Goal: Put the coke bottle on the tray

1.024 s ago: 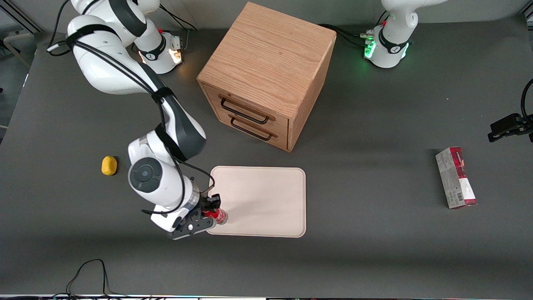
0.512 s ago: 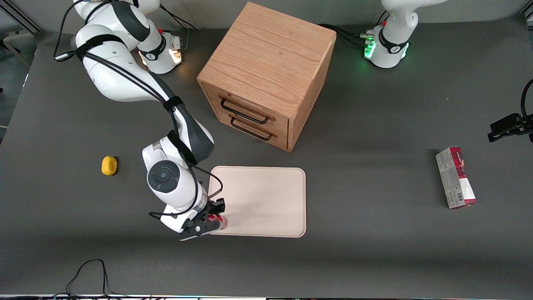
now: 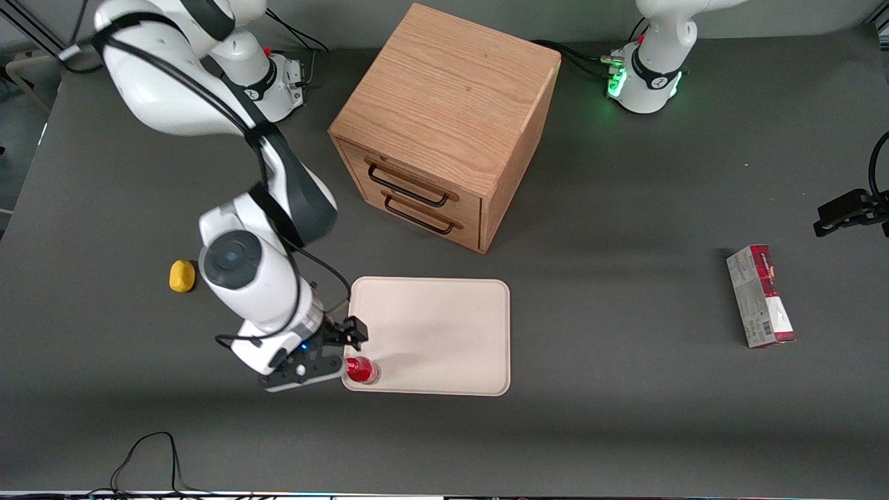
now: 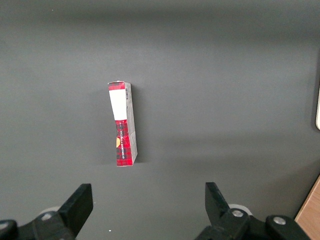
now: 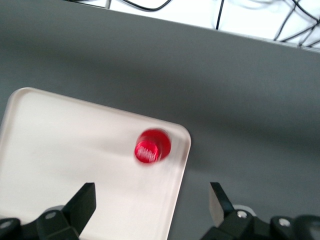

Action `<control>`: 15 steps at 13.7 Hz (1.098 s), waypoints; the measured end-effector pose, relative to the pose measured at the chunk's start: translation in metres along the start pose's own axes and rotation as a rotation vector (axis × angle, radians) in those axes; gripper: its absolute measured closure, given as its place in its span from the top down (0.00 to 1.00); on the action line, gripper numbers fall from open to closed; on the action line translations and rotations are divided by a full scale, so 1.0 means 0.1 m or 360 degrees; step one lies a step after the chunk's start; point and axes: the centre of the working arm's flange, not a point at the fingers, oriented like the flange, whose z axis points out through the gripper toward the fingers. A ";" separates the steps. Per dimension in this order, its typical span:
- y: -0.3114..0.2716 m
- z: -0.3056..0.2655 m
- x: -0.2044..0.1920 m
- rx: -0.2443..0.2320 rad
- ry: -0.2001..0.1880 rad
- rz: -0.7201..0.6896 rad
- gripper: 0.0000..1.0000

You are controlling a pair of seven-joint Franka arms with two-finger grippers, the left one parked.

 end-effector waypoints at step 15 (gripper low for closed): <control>1.93 -2.01 -2.51 -0.0064 -0.0227 0.0416 1.00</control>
